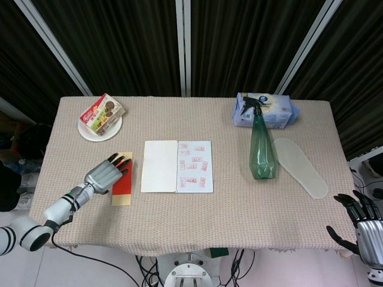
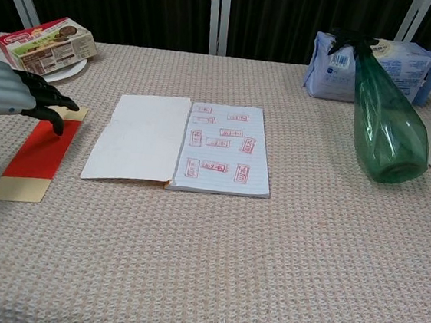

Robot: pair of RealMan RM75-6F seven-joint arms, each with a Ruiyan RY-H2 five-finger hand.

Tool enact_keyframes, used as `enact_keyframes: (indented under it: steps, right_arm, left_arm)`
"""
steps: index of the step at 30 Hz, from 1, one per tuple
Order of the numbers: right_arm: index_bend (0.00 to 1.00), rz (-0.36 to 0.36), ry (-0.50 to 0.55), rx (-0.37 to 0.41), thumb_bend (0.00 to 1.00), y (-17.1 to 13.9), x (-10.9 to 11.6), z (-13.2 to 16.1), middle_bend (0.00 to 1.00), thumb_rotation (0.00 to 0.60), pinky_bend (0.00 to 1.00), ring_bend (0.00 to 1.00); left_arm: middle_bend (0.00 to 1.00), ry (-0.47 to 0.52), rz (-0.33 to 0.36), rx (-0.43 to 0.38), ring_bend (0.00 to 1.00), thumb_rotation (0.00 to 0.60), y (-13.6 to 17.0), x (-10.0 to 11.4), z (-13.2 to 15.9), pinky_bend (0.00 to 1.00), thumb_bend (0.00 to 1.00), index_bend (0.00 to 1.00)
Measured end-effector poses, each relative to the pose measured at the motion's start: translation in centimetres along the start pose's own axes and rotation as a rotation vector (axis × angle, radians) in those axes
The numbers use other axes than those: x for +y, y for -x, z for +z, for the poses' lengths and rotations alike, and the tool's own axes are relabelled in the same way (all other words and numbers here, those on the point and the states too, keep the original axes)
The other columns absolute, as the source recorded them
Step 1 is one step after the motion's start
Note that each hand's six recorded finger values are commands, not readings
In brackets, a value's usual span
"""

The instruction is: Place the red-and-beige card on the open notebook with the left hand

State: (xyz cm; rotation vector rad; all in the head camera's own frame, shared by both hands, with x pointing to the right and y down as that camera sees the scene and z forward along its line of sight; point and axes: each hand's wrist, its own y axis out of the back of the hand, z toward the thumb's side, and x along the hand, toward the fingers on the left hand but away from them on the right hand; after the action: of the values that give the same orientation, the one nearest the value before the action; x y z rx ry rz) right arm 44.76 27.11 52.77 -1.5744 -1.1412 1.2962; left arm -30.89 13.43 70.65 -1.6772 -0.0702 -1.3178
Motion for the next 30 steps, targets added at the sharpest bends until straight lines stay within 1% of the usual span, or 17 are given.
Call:
enact_keyframes:
  steps: [2, 6, 19, 25, 30]
  right_arm:
    - [0.24, -0.001, -0.002, 0.000, 0.18, 0.1, 0.0, 0.2, 0.21, 0.600, 0.17, 0.10]
    - [0.25, 0.000, -0.006, -0.001, 0.18, 0.2, 0.0, 0.4, 0.21, 0.600, 0.17, 0.10]
    - [0.25, -0.013, -0.006, -0.008, 0.18, 0.3, 0.1, 0.5, 0.21, 0.600, 0.17, 0.10]
    - [0.25, -0.010, -0.007, -0.009, 0.18, 0.4, -0.1, 0.6, 0.21, 0.600, 0.17, 0.10]
    - [0.25, -0.011, -0.006, -0.006, 0.18, 0.5, 0.0, 0.7, 0.21, 0.600, 0.17, 0.10]
  left_arm:
    - [0.00, 0.012, 0.005, -0.004, 0.00, 0.600, -0.1, 0.1, 0.0, 0.07, 0.12, 0.21]
    - [0.00, 0.001, 0.005, -0.024, 0.00, 0.600, -0.6, 0.3, 0.2, 0.07, 0.10, 0.21]
    - [0.00, 0.010, 0.019, -0.050, 0.00, 0.600, -1.9, 0.3, 0.8, 0.07, 0.08, 0.21]
    - [0.00, -0.002, -0.003, -0.047, 0.00, 0.600, -2.1, -0.1, 0.5, 0.07, 0.08, 0.21]
    - [0.00, 0.001, -0.012, -0.019, 0.00, 0.600, -2.0, -0.2, -0.4, 0.07, 0.08, 0.21]
